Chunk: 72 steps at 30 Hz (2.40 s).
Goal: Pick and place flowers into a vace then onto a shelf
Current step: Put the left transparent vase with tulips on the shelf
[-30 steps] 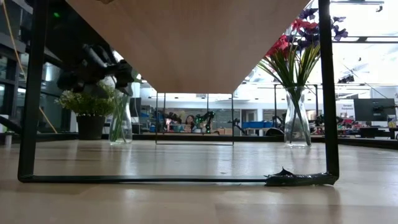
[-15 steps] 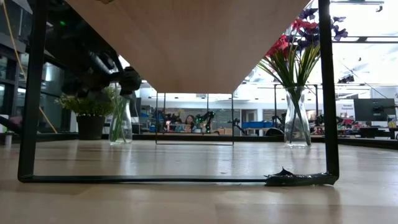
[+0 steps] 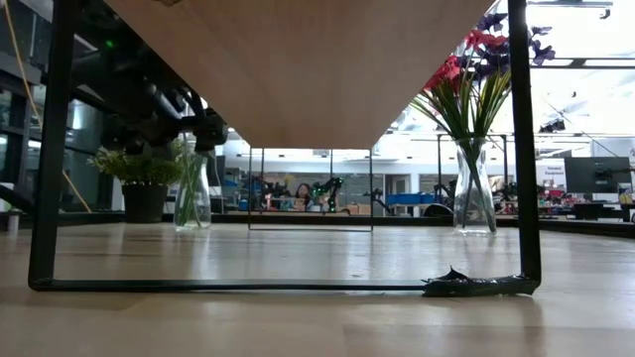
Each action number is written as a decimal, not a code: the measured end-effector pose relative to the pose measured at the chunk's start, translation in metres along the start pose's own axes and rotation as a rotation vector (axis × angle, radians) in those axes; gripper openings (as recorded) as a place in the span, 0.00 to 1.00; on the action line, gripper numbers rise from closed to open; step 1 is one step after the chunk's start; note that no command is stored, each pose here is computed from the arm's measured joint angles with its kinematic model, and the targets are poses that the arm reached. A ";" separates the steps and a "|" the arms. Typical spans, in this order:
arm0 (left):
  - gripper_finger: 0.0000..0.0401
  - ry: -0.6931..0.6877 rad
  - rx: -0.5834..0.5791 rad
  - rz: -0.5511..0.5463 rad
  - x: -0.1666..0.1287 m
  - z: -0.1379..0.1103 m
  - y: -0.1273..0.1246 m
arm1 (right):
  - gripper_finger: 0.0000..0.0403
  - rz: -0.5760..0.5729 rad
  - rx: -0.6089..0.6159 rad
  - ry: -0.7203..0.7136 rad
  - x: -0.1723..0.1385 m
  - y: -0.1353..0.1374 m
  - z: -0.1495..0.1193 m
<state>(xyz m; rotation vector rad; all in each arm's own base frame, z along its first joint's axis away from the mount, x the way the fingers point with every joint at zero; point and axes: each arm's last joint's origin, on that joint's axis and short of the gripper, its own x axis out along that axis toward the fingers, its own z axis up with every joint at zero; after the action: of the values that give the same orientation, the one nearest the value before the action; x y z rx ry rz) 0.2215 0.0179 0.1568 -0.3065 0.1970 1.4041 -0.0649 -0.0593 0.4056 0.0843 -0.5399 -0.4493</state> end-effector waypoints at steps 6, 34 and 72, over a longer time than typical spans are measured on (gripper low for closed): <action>0.93 0.005 -0.006 0.003 0.001 0.000 0.000 | 0.03 0.000 -0.004 0.000 0.000 0.000 0.000; 0.93 0.057 -0.026 0.064 0.028 0.010 0.000 | 0.03 0.000 -0.019 0.000 0.000 0.000 0.000; 0.52 0.047 -0.032 0.076 0.037 -0.005 -0.008 | 0.03 0.000 -0.019 0.001 0.000 0.000 0.000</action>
<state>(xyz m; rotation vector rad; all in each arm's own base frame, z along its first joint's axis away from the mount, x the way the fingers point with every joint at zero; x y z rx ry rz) 0.2354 0.0498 0.1408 -0.3616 0.2265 1.4771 -0.0648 -0.0593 0.4055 0.0663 -0.5349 -0.4545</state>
